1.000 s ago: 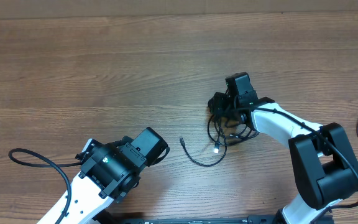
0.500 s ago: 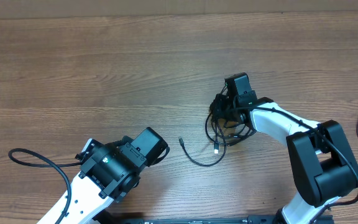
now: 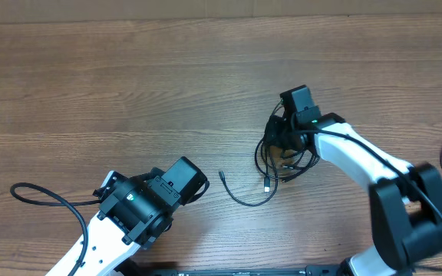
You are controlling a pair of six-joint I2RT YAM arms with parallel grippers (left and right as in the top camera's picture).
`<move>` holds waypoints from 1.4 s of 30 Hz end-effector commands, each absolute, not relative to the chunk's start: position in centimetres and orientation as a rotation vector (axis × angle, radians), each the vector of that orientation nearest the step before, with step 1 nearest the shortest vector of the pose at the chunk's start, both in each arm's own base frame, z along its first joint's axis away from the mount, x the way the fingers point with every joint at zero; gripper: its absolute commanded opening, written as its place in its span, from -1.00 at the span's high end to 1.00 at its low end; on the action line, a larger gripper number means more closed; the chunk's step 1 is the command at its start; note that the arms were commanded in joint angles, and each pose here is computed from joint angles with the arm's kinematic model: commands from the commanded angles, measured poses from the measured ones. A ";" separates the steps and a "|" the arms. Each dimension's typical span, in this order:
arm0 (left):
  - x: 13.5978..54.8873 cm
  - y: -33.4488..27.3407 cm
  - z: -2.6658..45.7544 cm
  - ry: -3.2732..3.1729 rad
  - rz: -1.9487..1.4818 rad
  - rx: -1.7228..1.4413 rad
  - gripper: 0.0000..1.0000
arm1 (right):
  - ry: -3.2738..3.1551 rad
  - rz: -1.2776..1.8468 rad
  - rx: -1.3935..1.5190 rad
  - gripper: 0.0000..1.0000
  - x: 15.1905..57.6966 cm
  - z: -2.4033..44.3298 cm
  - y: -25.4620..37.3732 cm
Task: Untangle cables
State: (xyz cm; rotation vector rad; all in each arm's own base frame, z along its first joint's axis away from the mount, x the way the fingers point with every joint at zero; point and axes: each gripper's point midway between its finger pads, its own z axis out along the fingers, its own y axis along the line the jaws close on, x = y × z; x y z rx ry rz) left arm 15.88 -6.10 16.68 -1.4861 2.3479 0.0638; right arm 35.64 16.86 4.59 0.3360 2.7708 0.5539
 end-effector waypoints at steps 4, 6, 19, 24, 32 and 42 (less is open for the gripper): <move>16.1 -5.7 16.7 2.337 0.087 -1.464 -0.99 | 2.631 0.630 0.260 0.92 35.5 12.2 17.0; 16.1 -5.7 16.7 2.337 0.086 -1.465 -0.99 | 2.621 0.650 0.204 0.92 34.5 13.7 17.0; 16.1 -5.7 16.7 2.337 0.087 -1.465 -0.99 | 2.214 0.774 -0.199 0.92 28.6 27.9 16.7; 16.1 -5.8 16.7 2.341 0.085 -1.467 -0.99 | 2.148 0.783 -0.209 0.92 26.1 30.3 15.8; 16.0 -5.9 16.7 2.350 0.080 -1.472 -0.99 | 2.192 0.770 -0.214 0.92 23.4 29.8 14.8; 16.3 -6.6 16.6 2.349 0.031 -1.499 -0.99 | 2.220 0.874 -0.270 0.92 22.2 29.5 16.0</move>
